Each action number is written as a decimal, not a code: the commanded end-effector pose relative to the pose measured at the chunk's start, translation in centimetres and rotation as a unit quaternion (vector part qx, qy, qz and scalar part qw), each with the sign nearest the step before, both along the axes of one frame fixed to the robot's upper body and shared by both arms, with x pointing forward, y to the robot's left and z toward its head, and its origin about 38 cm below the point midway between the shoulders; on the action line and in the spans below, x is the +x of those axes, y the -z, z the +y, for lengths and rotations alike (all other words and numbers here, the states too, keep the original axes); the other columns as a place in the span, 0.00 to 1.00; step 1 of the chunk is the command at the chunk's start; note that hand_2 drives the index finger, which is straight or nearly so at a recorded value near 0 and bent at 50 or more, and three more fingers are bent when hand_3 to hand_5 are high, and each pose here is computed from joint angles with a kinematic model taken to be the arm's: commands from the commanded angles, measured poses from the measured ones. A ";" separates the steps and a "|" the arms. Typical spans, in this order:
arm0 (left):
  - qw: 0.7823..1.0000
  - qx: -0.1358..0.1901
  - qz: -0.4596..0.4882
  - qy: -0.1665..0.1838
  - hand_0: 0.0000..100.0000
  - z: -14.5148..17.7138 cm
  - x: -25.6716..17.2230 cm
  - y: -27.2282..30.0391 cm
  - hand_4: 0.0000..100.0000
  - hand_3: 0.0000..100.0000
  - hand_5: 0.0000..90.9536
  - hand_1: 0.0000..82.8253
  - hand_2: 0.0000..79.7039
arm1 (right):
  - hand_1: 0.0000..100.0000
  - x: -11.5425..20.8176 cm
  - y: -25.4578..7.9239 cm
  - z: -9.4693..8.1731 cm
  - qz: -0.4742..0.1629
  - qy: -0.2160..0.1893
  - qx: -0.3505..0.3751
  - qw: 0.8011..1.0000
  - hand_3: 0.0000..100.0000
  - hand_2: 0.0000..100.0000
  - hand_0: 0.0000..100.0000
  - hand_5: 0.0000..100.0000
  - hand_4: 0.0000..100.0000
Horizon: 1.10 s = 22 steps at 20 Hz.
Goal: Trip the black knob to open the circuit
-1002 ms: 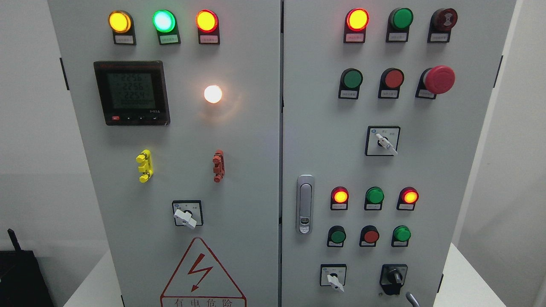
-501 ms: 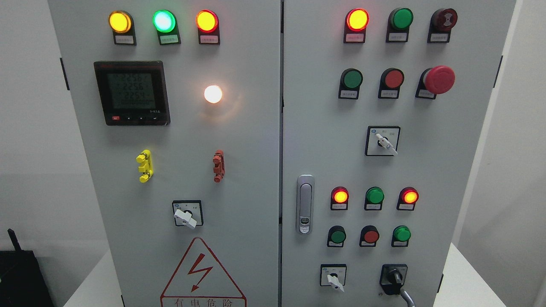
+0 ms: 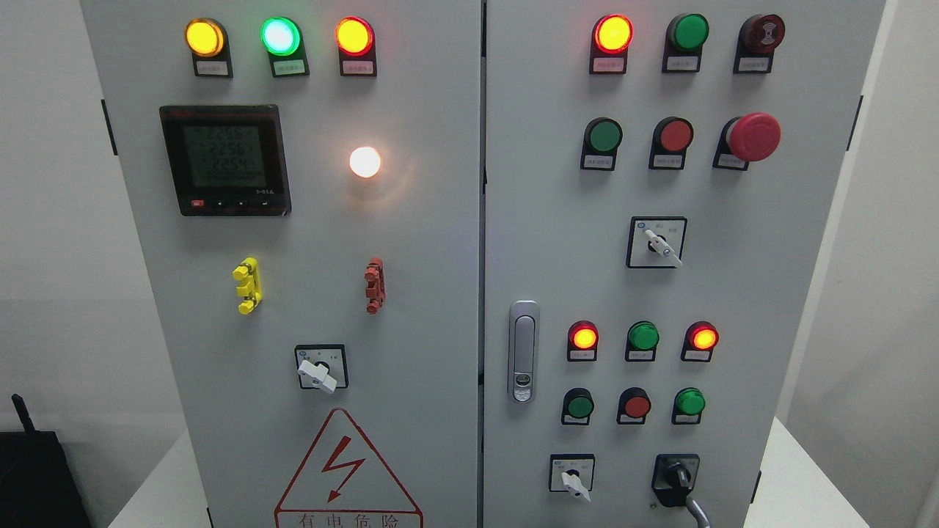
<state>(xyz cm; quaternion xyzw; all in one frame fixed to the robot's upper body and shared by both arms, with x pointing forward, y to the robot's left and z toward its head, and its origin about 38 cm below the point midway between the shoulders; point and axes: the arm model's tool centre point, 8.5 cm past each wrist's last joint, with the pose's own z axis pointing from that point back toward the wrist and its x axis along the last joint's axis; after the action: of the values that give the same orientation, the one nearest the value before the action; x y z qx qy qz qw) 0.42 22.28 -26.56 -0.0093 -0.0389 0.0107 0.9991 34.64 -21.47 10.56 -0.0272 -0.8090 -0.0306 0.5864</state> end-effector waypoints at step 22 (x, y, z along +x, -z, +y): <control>1.000 -0.001 -0.003 -0.002 0.12 -0.1 0.2 0.0 0.00 0.00 0.00 0.47 0.00 | 0.22 0.8 -1.0 1.3 -0.017 -0.021 -0.002 1.000 1.00 0.00 0.12 1.00 1.00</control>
<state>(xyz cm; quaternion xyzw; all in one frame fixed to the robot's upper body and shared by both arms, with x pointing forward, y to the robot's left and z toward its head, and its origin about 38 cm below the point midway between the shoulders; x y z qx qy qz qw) 0.42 22.28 -26.56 -0.0093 -0.0389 0.0107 0.9991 35.11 -21.03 10.46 -0.0224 -0.8082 -0.0262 0.5879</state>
